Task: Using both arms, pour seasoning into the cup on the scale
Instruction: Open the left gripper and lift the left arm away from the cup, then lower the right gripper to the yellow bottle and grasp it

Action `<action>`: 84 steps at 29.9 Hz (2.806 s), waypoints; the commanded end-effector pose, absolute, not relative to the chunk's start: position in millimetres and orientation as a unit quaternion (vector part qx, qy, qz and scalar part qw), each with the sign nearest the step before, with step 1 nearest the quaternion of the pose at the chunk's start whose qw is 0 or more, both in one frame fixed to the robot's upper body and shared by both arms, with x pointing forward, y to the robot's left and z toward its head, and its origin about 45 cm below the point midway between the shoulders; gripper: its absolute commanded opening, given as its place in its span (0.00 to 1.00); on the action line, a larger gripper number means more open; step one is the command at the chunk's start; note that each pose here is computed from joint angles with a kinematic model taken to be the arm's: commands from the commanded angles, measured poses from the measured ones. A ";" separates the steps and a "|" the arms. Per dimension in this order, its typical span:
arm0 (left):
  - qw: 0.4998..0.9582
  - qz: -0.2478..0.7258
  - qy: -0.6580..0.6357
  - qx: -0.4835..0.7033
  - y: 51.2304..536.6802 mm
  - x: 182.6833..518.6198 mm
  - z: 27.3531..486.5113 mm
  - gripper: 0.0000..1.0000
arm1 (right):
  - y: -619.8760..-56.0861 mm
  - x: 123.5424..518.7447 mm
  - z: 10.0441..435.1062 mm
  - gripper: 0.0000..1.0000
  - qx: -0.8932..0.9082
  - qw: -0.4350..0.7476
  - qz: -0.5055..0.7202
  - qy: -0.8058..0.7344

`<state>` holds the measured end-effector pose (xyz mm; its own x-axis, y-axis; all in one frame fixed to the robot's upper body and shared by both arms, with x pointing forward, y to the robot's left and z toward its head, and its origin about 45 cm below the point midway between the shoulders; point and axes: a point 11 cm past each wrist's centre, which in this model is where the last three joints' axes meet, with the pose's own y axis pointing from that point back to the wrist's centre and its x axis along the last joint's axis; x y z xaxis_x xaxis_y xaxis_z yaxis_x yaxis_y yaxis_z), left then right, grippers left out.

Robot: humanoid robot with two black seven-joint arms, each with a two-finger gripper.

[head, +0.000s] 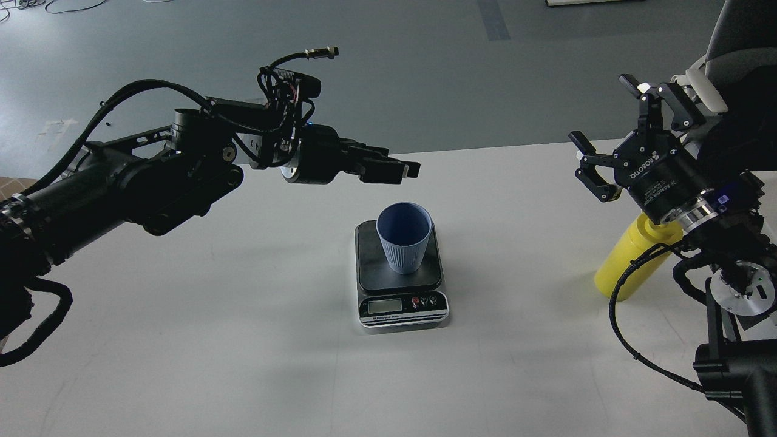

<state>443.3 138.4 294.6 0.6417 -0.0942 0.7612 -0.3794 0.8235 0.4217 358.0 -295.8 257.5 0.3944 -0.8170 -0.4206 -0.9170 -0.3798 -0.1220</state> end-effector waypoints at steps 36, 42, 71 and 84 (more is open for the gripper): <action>0.881 0.431 -0.034 -0.194 273.9 478.2 392.2 0.98 | -399.2 277.9 322.3 1.00 -0.703 0.536 0.252 0.394; 0.884 0.426 -0.048 -0.186 272.0 477.8 396.3 0.98 | -392.3 248.8 263.5 1.00 -0.665 0.514 0.327 0.431; 0.883 0.435 -0.033 -0.175 278.4 473.5 371.3 0.98 | -363.4 203.2 177.3 1.00 -0.604 0.462 0.429 0.487; 0.882 0.440 -0.025 -0.169 281.7 471.3 360.8 0.98 | -367.9 196.8 150.3 1.00 -0.584 0.440 0.451 0.511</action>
<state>471.8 280.5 362.7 0.6138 0.7828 -0.1027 -0.7648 0.5573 -0.3233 199.4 -365.4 158.6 0.0971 -0.2053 -0.9739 -0.9922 -0.0964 -0.0786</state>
